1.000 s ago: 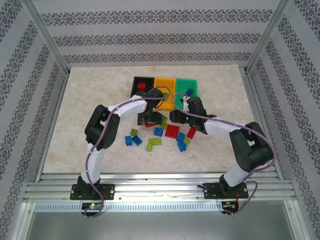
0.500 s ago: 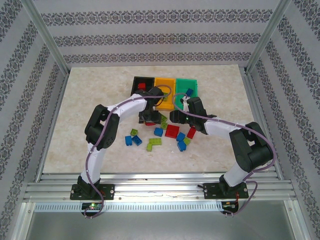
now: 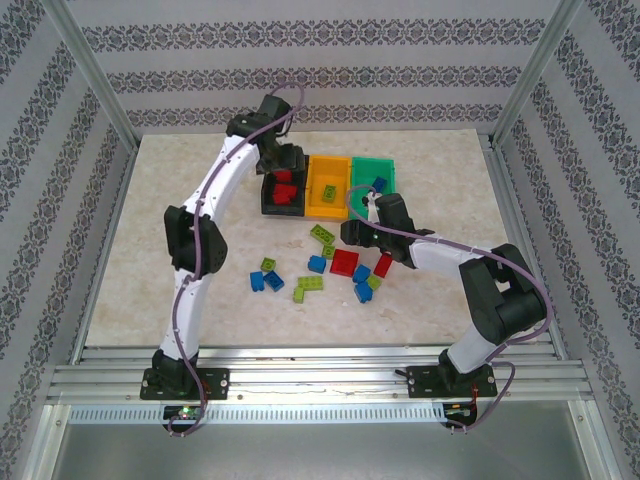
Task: Sort the legos into containers by color
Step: Place the lego in the container.
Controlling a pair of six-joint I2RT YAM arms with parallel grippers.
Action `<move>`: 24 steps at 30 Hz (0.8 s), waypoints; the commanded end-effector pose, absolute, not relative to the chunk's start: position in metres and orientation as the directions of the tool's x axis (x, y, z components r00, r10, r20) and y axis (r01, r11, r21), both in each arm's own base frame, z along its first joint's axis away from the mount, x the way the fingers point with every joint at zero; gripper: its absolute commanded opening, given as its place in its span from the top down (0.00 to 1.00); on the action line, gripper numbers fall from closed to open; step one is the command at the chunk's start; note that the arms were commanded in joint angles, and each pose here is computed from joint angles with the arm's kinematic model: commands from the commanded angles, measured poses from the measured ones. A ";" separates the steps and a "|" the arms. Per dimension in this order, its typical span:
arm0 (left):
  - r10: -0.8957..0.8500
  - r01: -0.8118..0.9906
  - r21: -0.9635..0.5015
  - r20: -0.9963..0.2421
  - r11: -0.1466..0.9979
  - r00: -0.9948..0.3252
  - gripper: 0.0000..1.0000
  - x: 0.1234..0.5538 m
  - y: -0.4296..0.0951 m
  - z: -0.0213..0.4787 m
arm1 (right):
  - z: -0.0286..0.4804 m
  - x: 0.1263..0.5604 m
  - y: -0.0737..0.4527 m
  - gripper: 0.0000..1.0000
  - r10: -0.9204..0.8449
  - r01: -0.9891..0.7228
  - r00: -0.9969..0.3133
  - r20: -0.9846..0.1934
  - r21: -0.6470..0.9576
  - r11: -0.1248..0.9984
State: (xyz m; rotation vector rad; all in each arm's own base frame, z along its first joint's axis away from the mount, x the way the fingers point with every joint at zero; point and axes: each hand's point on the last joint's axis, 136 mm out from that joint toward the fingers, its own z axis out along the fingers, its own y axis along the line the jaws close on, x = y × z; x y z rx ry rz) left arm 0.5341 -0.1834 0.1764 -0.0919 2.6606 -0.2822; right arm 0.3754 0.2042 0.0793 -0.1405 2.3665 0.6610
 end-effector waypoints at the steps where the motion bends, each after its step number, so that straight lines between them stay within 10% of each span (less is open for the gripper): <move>1: -0.078 -0.020 -0.173 -0.334 0.985 -0.939 0.28 0.526 -0.172 0.149 | 0.090 0.377 0.201 0.36 0.088 -0.274 -0.755 -0.650 0.434 0.858; 24: -0.024 0.110 -0.213 -0.544 0.971 -0.839 0.02 0.444 -0.147 0.188 | 0.092 0.371 0.189 0.35 0.076 -0.261 -0.756 -0.650 0.406 0.876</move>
